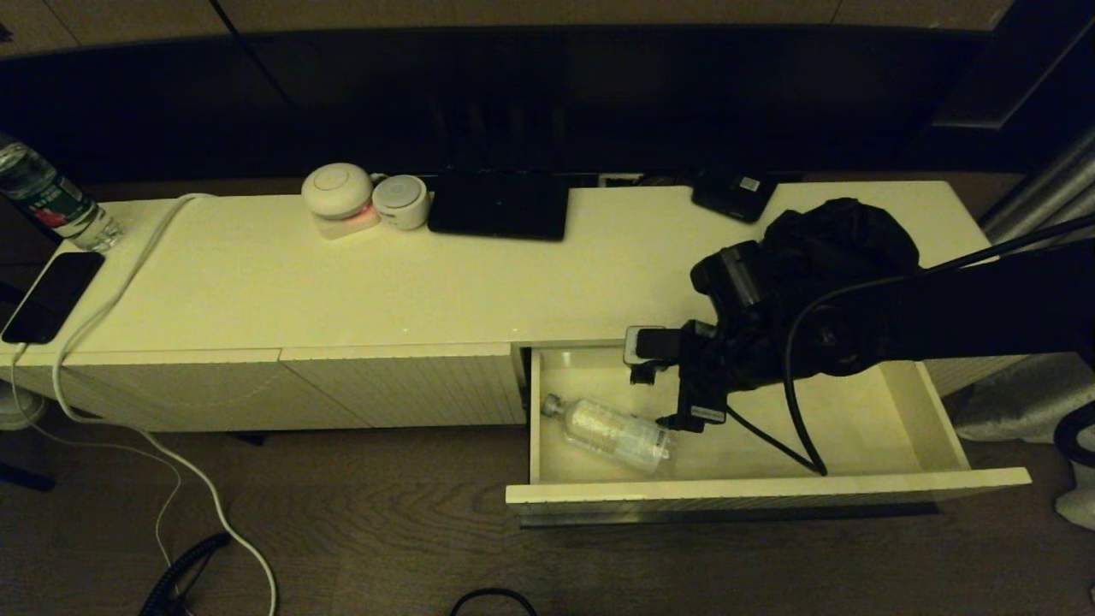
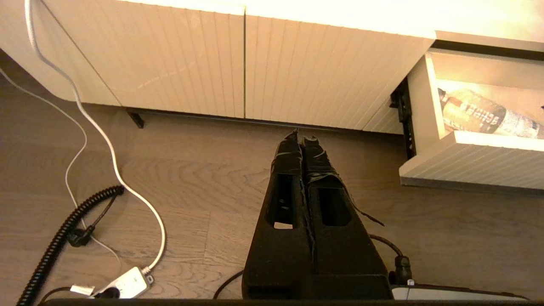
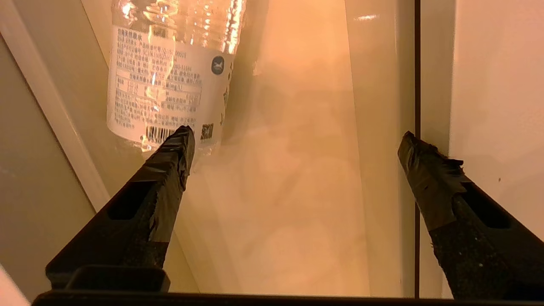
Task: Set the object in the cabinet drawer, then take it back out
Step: Take the mineral water out of the drawer and put it on the table
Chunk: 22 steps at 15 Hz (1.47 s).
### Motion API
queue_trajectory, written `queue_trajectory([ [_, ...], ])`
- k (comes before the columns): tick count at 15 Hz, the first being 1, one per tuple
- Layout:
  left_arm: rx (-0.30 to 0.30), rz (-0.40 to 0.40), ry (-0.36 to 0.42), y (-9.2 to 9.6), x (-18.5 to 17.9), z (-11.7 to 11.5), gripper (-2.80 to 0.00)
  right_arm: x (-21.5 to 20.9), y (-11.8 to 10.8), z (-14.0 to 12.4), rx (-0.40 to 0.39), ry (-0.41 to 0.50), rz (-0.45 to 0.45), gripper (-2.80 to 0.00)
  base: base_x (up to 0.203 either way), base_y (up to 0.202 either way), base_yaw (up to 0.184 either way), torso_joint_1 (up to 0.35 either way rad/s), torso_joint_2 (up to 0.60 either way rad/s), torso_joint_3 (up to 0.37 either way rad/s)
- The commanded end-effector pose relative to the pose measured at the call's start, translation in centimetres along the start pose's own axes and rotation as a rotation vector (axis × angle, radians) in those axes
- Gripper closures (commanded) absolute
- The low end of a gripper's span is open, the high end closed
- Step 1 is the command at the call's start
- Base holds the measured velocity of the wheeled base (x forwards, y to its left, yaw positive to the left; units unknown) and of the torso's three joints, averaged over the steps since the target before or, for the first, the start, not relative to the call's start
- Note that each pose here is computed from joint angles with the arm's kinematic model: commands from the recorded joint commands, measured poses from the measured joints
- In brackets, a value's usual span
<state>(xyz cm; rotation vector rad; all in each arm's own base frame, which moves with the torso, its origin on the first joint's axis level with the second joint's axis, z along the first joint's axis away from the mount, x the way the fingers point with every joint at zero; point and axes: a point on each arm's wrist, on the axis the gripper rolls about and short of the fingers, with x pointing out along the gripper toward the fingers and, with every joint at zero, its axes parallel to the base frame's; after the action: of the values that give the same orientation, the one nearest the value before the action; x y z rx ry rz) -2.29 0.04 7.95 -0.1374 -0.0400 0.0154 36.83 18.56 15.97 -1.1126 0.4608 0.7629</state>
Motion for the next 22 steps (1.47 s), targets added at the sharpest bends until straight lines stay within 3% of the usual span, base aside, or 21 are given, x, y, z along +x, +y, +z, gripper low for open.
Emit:
queue_trajectory([
  [1,-0.001,0.000,-0.003,0.0,0.0,0.0,0.00,1.0,0.2,0.9,0.000,-0.016,0.001,-2.80,0.000,0.000,0.000,0.000,0.00,0.000],
  [7,-0.001,0.000,-0.001,0.0,0.0,0.0,0.00,2.1,0.6,2.7,0.004,-0.046,0.002,-2.80,0.000,0.000,0.000,0.000,0.00,0.000],
  [22,-0.001,0.000,-0.003,0.0,0.0,0.0,0.00,1.7,0.2,3.6,0.007,-0.060,-0.026,-2.80,0.000,0.000,0.000,0.000,0.00,0.000],
])
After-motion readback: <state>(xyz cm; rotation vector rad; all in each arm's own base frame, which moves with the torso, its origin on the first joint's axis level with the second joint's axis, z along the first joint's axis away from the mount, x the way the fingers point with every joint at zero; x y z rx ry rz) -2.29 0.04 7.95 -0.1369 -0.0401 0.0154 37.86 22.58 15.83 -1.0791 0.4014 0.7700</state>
